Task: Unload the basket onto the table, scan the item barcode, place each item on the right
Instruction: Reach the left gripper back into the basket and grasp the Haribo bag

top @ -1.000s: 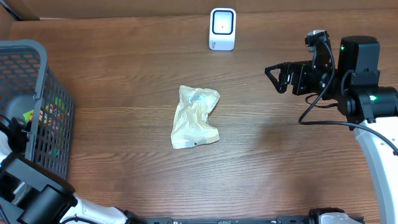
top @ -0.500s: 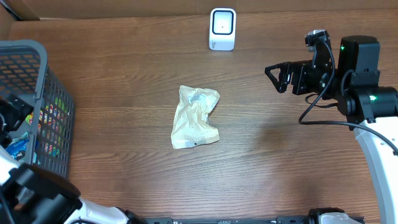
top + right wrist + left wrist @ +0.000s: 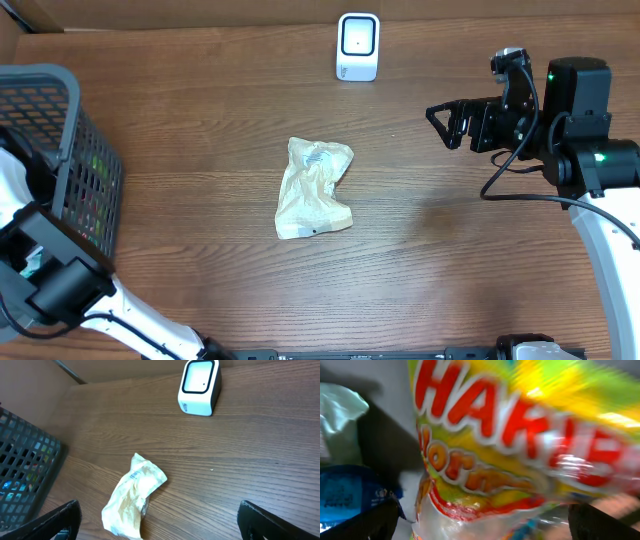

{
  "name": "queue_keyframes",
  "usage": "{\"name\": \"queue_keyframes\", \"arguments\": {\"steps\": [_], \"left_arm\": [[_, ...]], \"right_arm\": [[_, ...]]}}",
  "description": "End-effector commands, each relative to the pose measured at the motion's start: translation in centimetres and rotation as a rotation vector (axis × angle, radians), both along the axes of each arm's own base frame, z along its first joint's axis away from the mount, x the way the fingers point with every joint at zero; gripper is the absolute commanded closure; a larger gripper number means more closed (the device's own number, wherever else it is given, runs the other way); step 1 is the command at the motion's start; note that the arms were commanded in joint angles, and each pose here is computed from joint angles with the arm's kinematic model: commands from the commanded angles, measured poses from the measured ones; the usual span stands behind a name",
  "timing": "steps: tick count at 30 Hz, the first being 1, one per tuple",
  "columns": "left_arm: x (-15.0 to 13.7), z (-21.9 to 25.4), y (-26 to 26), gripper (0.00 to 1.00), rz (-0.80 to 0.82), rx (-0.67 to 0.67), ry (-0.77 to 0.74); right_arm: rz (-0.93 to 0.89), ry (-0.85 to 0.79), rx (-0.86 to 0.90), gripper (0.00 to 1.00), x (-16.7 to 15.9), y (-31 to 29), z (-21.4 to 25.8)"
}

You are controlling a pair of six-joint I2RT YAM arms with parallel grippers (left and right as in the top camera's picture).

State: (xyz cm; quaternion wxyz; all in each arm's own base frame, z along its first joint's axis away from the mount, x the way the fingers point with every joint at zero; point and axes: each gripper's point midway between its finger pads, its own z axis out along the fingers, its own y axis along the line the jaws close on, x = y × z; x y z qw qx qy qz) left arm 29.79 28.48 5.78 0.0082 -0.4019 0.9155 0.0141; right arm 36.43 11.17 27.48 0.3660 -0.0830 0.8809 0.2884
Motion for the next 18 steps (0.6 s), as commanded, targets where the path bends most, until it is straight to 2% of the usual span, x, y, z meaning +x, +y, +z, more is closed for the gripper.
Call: {"name": "queue_keyframes", "arguments": {"steps": [1, 3, 4, 7, 12, 15, 18], "left_arm": [[-1.6, -3.0, -0.7, 0.04, 0.024, -0.029, 0.132], [-1.8, -3.4, -0.8, 0.12, 0.03, -0.038, 0.144], [-1.8, -3.4, -0.9, 0.22, 0.029, -0.04, 0.146], [-1.9, -3.4, -0.9, 0.95, 0.03, -0.043, 0.148], [-1.7, -1.7, -1.0, 0.96, 0.057, -0.055, 0.148], [-0.5, 1.2, -1.3, 0.96, 0.07, -0.091, 0.1], [2.1, 7.9, -1.8, 0.96, 0.066, -0.125, -0.046]], "right_arm": [[0.008, -0.036, 0.006, 0.0, 0.1, 0.2, 1.5], [0.008, -0.036, 0.006, 0.0, 0.1, 0.2, 1.5], [0.008, -0.036, 0.006, 0.0, 0.1, 0.2, 1.5], [0.008, -0.036, 0.006, 0.0, 0.1, 0.2, 1.5], [0.008, -0.036, 0.006, 0.0, 0.1, 0.2, 1.5], [0.009, -0.037, 0.006, 0.0, 0.1, 0.2, 1.5], [0.008, -0.044, 0.006, 0.0, 0.2, 0.2, 1.6]]}}
